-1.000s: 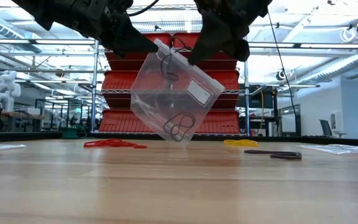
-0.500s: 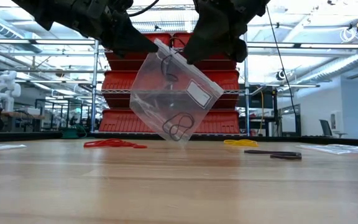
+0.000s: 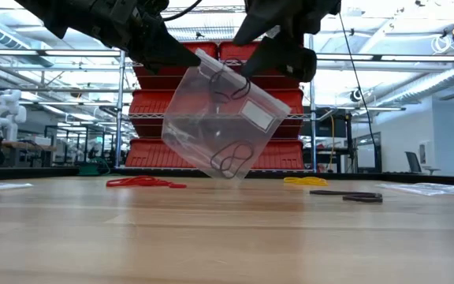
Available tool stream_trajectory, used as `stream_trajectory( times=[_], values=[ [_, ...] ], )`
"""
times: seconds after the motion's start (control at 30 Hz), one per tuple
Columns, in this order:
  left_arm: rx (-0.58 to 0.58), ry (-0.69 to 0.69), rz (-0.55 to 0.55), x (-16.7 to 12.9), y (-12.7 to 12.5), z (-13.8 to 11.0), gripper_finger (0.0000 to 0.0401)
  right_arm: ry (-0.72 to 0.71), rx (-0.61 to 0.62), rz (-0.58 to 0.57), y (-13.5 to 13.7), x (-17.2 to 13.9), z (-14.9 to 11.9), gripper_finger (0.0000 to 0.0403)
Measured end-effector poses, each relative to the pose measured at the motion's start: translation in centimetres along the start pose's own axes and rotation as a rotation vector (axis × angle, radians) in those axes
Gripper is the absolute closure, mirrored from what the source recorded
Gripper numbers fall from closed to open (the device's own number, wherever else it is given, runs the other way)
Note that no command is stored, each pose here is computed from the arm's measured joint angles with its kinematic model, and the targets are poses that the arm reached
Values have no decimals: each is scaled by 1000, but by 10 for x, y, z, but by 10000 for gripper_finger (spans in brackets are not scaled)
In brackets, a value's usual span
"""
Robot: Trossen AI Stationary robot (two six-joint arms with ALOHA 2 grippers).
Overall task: Sort rubber bands
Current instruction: Put the purple rubber band into the top right transparent zip bag
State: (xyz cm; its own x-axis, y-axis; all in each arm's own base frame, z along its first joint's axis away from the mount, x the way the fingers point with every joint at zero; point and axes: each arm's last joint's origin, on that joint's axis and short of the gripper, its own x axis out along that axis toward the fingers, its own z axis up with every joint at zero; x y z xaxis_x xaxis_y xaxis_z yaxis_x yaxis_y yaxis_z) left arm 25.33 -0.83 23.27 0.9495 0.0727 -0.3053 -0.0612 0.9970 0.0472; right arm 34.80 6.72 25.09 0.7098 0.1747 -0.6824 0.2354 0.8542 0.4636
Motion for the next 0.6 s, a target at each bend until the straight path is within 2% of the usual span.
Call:
stream_trajectory(
  times=[0.23, 0.33, 0.47, 0.6],
  values=[
    [0, 3, 0, 0, 0, 0, 401, -25, -2, -8, 1, -19, 3, 206],
    [0, 4, 0, 0, 0, 0, 401, -84, -2, -115, -1, -29, 4, 206],
    [0, 4, 0, 0, 0, 0, 401, -95, -33, -258, -7, -29, 0, 206],
    [0, 3, 0, 0, 0, 0, 401, -104, -75, -249, -3, -21, -3, 206]
  ],
)
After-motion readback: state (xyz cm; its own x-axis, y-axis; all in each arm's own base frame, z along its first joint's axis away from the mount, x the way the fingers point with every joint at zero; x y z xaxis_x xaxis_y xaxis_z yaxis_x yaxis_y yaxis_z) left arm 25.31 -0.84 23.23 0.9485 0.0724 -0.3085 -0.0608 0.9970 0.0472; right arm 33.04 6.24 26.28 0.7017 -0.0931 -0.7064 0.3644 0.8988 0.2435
